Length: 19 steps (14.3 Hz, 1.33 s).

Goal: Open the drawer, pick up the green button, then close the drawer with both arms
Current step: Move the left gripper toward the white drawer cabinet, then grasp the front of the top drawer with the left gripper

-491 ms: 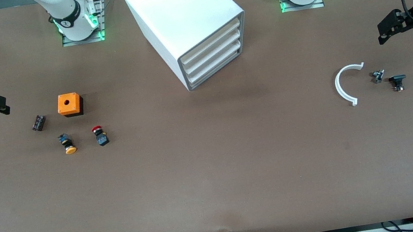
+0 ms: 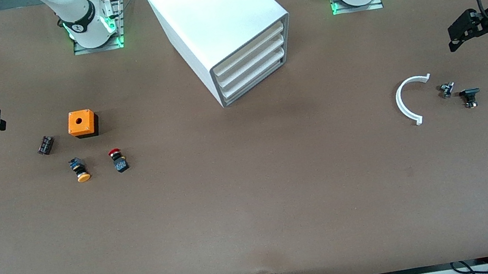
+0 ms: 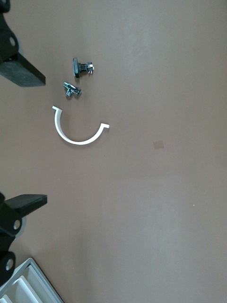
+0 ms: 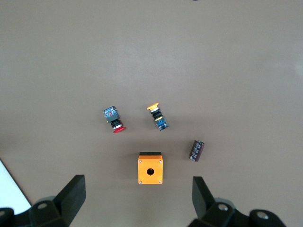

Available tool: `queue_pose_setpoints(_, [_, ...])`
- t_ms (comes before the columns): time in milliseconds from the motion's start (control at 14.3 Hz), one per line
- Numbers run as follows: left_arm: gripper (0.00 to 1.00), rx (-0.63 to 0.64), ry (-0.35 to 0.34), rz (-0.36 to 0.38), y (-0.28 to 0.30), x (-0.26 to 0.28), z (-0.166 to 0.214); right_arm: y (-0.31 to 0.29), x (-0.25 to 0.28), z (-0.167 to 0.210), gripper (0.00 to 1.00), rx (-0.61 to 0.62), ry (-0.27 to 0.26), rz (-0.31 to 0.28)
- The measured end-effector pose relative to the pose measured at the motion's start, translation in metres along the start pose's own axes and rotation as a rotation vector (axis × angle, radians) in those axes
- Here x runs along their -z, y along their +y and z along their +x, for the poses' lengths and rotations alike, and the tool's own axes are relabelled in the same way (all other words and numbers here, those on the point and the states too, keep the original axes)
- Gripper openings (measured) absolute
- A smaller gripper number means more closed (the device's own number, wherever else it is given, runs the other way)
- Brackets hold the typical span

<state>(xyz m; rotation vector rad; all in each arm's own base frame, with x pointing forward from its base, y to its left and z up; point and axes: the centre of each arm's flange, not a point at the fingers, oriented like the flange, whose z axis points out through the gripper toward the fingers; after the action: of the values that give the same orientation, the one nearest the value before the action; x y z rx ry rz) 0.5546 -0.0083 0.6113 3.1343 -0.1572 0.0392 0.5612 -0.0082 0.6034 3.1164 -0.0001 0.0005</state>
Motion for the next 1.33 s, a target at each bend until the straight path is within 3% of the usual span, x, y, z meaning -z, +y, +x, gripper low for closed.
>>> queue_pose_setpoints(421, [1.00,-0.004,-0.037,-0.008,0.000,-0.019,0.008,0.000,0.002,0.000,1.00,0.000,0.004,0.000])
queue_pose_setpoints(841, [1.00,-0.046,-0.216,-0.072,0.016,-0.122,0.041,-0.001,0.004,-0.001,1.00,0.002,0.009,0.000])
queue_pose_setpoints(1051, [1.00,-0.080,-0.331,-0.240,0.064,-0.197,0.053,-0.002,0.004,-0.001,1.00,0.003,0.004,0.001])
queue_pose_setpoints(1332, [1.00,0.077,-0.458,-0.630,0.131,-0.327,0.033,-0.001,0.014,-0.012,1.00,0.004,0.003,0.005])
